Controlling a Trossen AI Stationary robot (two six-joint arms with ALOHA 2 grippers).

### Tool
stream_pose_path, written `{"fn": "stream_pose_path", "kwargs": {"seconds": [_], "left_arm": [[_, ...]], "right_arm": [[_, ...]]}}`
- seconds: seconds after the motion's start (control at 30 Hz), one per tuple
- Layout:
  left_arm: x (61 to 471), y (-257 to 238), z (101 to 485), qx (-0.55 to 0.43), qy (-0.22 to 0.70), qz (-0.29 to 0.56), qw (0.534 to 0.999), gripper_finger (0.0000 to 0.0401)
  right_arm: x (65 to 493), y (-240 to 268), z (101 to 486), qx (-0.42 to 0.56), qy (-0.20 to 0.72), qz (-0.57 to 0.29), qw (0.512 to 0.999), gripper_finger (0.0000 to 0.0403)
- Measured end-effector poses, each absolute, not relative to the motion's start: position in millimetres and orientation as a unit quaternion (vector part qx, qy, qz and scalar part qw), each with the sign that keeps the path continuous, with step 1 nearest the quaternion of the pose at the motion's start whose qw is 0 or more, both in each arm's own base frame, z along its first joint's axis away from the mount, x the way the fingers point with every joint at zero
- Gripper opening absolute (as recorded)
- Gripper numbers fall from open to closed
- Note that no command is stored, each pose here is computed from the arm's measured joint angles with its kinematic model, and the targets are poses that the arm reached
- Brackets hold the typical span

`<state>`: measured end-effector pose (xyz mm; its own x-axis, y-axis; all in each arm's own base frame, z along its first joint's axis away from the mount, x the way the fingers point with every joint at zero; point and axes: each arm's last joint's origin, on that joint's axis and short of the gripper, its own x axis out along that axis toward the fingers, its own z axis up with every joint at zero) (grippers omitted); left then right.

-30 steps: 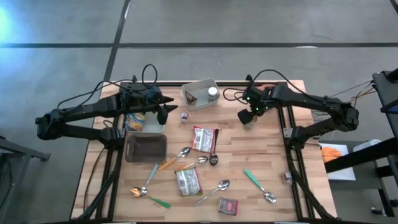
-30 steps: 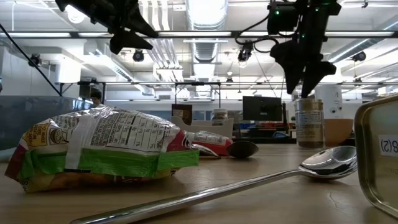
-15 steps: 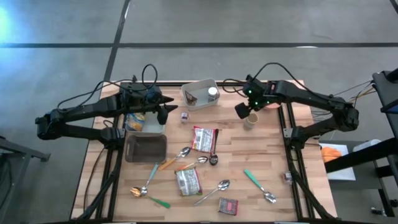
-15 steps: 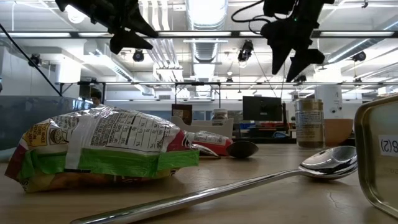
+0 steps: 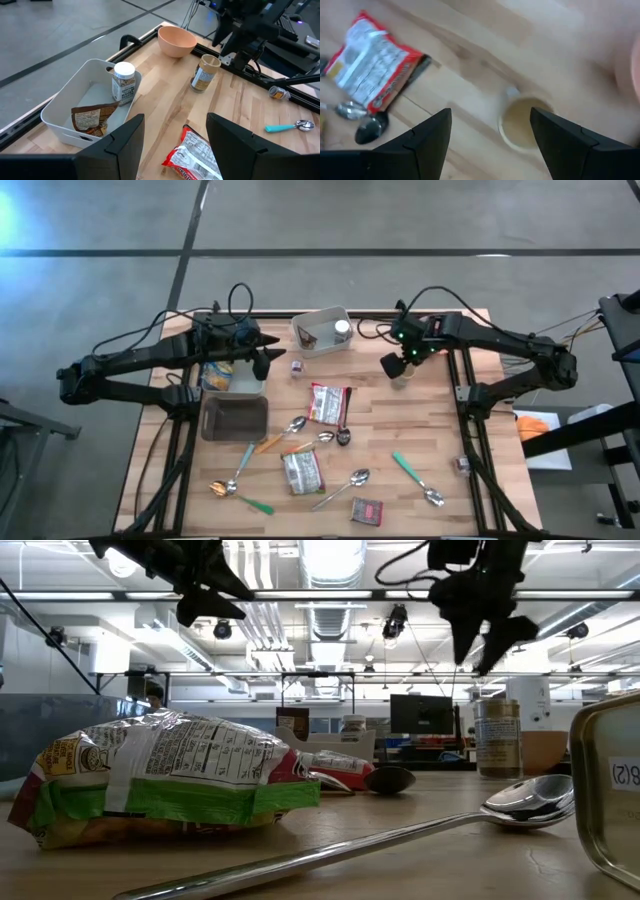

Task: Pick & Place Food Item
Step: Put the gold spice bottle into the top gray bin

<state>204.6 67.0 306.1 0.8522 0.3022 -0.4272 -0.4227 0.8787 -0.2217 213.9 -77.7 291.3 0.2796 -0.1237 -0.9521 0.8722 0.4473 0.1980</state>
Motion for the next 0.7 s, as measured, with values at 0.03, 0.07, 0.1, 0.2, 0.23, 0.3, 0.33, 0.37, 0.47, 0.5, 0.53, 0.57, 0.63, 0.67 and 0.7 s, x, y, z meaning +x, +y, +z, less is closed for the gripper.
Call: {"fn": "stream_pose_path", "kwargs": {"seconds": [0.03, 0.07, 0.1, 0.2, 0.23, 0.3, 0.33, 0.37, 0.47, 0.5, 0.53, 0.57, 0.63, 0.67, 0.7], "left_arm": [[205, 67, 306, -0.156, 0.194, 0.191, 0.95, 0.0219], [205, 67, 306, -0.156, 0.194, 0.191, 0.95, 0.0219], [205, 67, 306, -0.156, 0.194, 0.191, 0.95, 0.0219], [205, 67, 306, -0.156, 0.194, 0.191, 0.95, 0.0219], [205, 67, 306, -0.156, 0.194, 0.191, 0.95, 0.0219], [205, 67, 306, -0.156, 0.194, 0.191, 0.95, 0.0219], [205, 67, 306, -0.156, 0.194, 0.191, 0.95, 0.0219], [205, 67, 306, -0.156, 0.194, 0.191, 0.95, 0.0219], [205, 67, 306, -0.156, 0.194, 0.191, 0.95, 0.0219], [205, 67, 306, -0.156, 0.194, 0.191, 0.95, 0.0219], [205, 67, 306, -0.156, 0.194, 0.191, 0.95, 0.0219], [205, 67, 306, -0.156, 0.194, 0.191, 0.95, 0.0219], [205, 67, 306, -0.156, 0.194, 0.191, 0.95, 0.0219], [205, 67, 306, -0.156, 0.194, 0.191, 0.95, 0.0219], [205, 67, 306, -0.156, 0.194, 0.191, 0.95, 0.0219]], "right_arm": [[212, -76, 290, 0.411, 0.482, -0.376, 0.676, 0.0267], [209, -73, 289, 0.432, 0.483, -0.396, 0.65, 0.0267], [207, -71, 288, 0.445, 0.484, -0.409, 0.633, 0.0267], [209, -67, 289, 0.443, 0.482, -0.41, 0.635, 0.0267], [209, -67, 288, 0.438, 0.483, -0.411, 0.637, 0.0267], [209, -66, 288, 0.438, 0.482, -0.416, 0.635, 0.0267], [208, -65, 288, 0.441, 0.481, -0.421, 0.63, 0.0267], [208, -65, 288, 0.445, 0.478, -0.424, 0.627, 0.0267], [208, -64, 288, 0.448, 0.475, -0.429, 0.624, 0.0269], [208, -64, 288, 0.447, 0.475, -0.43, 0.624, 0.0272], [208, -64, 287, 0.446, 0.476, -0.43, 0.624, 0.0277], [208, -64, 286, 0.445, 0.477, -0.431, 0.623, 0.0285], [207, -64, 285, 0.449, 0.476, -0.437, 0.617, 0.031], [207, -64, 284, 0.451, 0.475, -0.44, 0.614, 0.0326], [207, -64, 283, 0.45, 0.476, -0.442, 0.612, 0.0343]]}}
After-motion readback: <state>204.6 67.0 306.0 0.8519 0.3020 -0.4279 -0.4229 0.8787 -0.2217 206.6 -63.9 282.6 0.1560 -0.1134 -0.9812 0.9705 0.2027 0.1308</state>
